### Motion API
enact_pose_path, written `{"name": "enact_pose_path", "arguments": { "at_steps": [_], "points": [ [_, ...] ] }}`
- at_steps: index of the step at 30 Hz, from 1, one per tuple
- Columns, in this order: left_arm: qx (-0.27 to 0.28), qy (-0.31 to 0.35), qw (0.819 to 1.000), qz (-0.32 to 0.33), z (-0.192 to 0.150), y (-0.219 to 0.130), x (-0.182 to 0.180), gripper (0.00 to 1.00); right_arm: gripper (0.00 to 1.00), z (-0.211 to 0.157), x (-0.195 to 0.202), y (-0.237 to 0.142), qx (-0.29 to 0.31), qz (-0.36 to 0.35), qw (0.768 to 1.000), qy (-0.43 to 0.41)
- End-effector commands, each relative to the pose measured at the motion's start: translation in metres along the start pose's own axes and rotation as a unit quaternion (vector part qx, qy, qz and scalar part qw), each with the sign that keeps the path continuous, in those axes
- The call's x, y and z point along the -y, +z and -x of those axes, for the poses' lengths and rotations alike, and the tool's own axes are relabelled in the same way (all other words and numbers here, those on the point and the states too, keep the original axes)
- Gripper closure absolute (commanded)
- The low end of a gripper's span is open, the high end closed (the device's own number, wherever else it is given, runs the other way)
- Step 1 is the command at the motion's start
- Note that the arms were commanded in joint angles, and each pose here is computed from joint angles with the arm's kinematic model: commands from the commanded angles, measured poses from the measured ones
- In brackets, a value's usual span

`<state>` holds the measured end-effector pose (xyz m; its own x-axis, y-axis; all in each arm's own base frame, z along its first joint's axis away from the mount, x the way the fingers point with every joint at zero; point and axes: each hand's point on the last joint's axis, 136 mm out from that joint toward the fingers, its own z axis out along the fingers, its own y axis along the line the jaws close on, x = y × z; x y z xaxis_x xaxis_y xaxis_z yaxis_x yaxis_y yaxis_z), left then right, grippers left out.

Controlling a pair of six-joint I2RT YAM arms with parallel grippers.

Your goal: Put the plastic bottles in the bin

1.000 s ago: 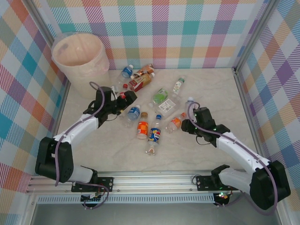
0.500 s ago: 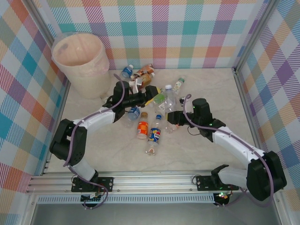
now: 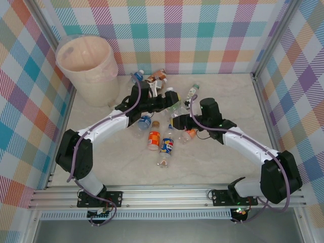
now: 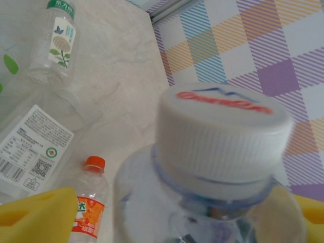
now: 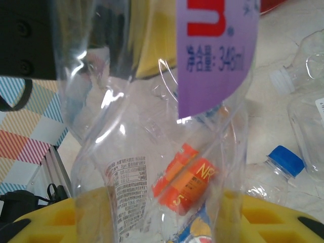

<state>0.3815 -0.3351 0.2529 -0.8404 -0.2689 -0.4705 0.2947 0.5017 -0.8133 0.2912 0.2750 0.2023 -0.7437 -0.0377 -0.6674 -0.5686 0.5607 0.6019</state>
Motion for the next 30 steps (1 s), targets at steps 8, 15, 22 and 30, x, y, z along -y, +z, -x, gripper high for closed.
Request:
{"name": "enact_pose_path", "arguments": {
  "at_steps": [8,15,22,30],
  "points": [
    [-0.025,-0.014,1.0,0.01,-0.005,0.004,0.001,0.43,0.47,0.018,-0.027,-0.002,0.016,0.035,0.997,-0.066],
    [-0.001,-0.042,0.999,0.013,0.006,-0.005,-0.009,0.5,0.29,0.019,-0.025,-0.011,0.026,0.015,0.997,-0.076],
    [0.033,-0.057,0.997,0.03,0.03,-0.015,-0.027,0.52,0.0,0.005,-0.024,-0.029,-0.007,-0.015,0.994,-0.104],
    [0.131,-0.046,0.986,0.088,0.091,-0.065,-0.049,0.53,0.0,0.033,0.009,-0.072,0.116,-0.161,0.976,-0.087]
  ]
}}
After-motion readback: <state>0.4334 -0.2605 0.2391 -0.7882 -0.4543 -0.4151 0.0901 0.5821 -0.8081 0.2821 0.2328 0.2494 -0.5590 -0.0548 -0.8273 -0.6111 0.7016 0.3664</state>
